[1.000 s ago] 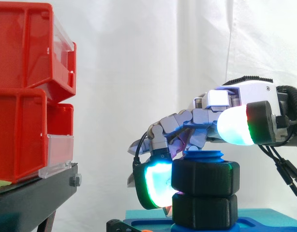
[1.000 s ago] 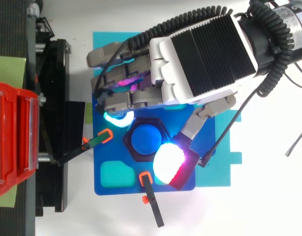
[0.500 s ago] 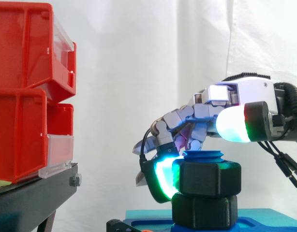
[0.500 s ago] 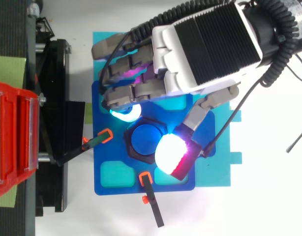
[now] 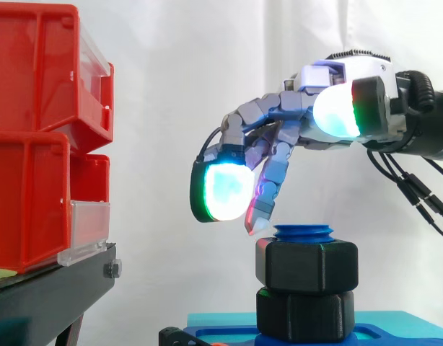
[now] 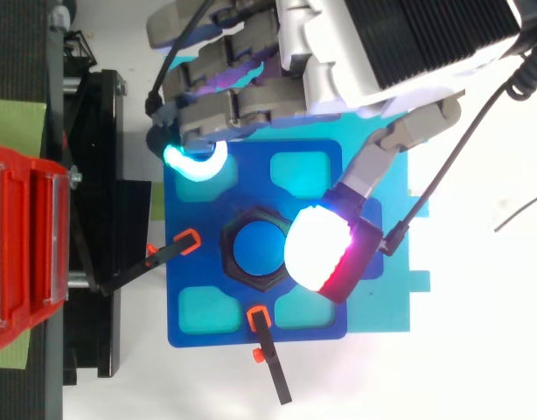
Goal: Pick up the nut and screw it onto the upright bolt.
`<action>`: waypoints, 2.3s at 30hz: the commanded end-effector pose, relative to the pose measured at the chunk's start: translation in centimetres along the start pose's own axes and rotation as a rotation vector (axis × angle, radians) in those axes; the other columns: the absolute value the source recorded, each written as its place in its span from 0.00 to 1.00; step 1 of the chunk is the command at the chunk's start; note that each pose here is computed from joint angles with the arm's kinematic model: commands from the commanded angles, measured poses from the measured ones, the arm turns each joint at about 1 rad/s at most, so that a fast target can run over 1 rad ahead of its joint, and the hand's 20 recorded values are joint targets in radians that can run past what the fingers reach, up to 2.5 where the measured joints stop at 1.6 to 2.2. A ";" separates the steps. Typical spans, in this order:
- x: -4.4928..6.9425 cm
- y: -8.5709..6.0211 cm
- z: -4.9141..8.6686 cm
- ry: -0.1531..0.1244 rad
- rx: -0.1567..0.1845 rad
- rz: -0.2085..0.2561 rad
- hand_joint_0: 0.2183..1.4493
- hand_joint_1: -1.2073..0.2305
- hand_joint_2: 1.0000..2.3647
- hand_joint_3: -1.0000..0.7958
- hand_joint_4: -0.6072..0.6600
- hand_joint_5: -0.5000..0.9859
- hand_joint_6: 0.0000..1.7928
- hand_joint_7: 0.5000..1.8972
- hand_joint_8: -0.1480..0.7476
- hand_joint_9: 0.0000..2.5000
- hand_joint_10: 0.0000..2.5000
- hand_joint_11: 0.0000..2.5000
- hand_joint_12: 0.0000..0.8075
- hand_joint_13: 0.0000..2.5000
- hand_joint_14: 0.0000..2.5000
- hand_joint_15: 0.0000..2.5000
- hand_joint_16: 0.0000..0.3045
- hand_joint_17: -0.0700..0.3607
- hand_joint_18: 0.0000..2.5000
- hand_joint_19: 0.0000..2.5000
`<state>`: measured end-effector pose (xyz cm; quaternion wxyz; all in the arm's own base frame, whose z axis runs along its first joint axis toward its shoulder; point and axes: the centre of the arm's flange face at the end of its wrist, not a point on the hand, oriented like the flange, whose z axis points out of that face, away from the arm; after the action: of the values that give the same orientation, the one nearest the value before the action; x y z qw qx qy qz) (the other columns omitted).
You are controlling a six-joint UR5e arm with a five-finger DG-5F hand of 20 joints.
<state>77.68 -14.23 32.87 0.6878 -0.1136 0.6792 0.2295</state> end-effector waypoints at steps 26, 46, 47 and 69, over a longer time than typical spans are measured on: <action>2.9 3.7 3.0 0.003 0.008 0.073 0.25 0.71 0.00 0.28 0.72 0.28 0.28 0.35 0.52 0.42 0.00 0.00 0.25 0.28 0.00 0.00 0.06 0.26 0.15 0.00; 4.1 3.4 1.6 0.064 -0.007 0.102 0.25 0.70 0.00 0.28 0.71 0.30 0.28 0.42 0.52 0.43 0.00 0.00 0.24 0.28 0.00 0.00 0.06 0.25 0.15 0.00; 4.3 3.4 1.4 0.078 -0.012 0.109 0.25 0.70 0.00 0.28 0.71 0.30 0.28 0.44 0.52 0.43 0.00 0.00 0.24 0.28 0.00 0.00 0.06 0.25 0.15 0.00; 3.1 2.3 0.6 0.073 -0.019 0.106 0.26 0.69 0.00 0.28 0.65 0.34 0.28 0.65 0.50 0.44 0.00 0.00 0.22 0.28 0.00 0.00 0.06 0.25 0.15 0.00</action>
<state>77.06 -11.09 30.02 0.6473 -0.0916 0.7078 0.2676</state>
